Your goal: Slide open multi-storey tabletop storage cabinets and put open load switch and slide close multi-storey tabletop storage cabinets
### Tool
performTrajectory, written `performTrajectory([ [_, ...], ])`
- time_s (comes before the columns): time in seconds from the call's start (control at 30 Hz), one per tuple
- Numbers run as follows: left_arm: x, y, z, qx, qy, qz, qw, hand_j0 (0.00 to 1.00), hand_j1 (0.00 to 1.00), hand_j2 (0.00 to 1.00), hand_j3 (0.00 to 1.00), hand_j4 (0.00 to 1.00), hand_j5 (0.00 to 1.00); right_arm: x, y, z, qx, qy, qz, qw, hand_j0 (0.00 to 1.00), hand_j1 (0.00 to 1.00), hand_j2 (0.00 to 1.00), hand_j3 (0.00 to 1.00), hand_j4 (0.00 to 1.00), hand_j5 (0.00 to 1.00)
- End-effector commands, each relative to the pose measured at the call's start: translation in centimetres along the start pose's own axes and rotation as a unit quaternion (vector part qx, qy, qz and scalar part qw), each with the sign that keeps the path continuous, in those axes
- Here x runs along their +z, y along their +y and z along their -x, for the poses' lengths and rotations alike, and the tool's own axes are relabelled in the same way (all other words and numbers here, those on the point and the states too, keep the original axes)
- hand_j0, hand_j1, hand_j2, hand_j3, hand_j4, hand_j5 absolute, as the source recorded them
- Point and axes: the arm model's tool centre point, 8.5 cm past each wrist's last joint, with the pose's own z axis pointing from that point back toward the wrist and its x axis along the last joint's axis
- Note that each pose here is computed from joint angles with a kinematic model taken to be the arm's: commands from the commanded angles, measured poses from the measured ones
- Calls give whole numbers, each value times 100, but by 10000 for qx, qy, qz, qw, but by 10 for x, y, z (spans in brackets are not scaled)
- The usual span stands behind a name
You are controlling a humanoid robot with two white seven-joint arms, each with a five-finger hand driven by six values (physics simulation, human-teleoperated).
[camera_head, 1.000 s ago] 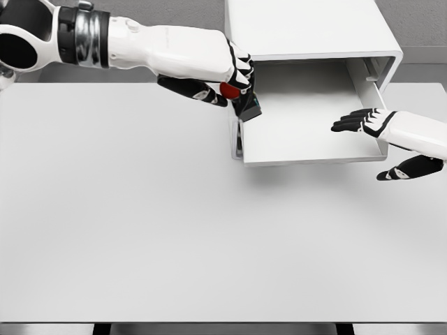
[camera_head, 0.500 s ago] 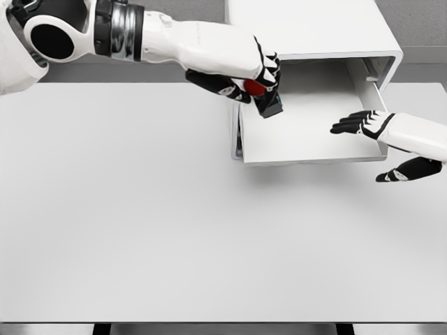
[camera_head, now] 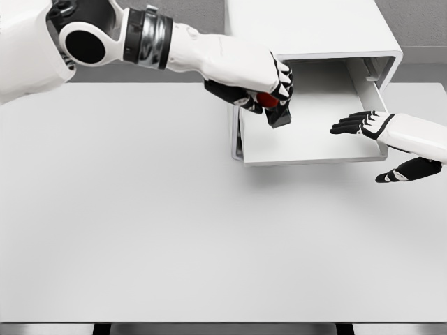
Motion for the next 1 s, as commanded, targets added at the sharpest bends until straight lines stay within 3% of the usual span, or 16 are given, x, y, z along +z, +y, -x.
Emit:
performTrajectory([
  [0.0,-4,-2,2,46,-1,18,10000,42,42,42,42,42,42,0,-1,0,-31,-5,30,10000,100,100,100,100,100,100],
  [0.23,-7,0,6,44,48,49,10000,44,44,44,44,44,44,-2,0,0,-41,-23,41,10000,100,100,100,100,100,100],
  [0.27,-8,0,5,41,41,50,10000,49,49,49,49,49,49,-2,0,0,-41,-23,41,10000,100,100,100,100,100,100],
  [0.33,-7,0,6,50,46,50,10000,73,73,73,73,73,73,-2,0,0,-41,-23,41,10000,100,100,100,100,100,100],
  [0.43,-8,0,5,46,32,51,10000,98,98,98,98,98,98,-2,0,0,-44,-28,37,10000,100,100,100,100,100,100],
  [0.7,-7,8,-1,16,-57,-104,9999,100,100,100,100,100,100,-3,1,-1,-57,-39,41,10000,100,100,100,100,100,100],
  [0.8,-8,23,-18,-153,-292,-280,9991,100,100,100,100,100,100,-3,1,-1,-56,-46,40,10000,100,100,100,100,100,100],
  [0.97,-4,30,-30,-198,-451,-420,9979,100,100,100,100,100,100,2,-7,0,39,28,71,10000,100,100,100,100,100,100],
])
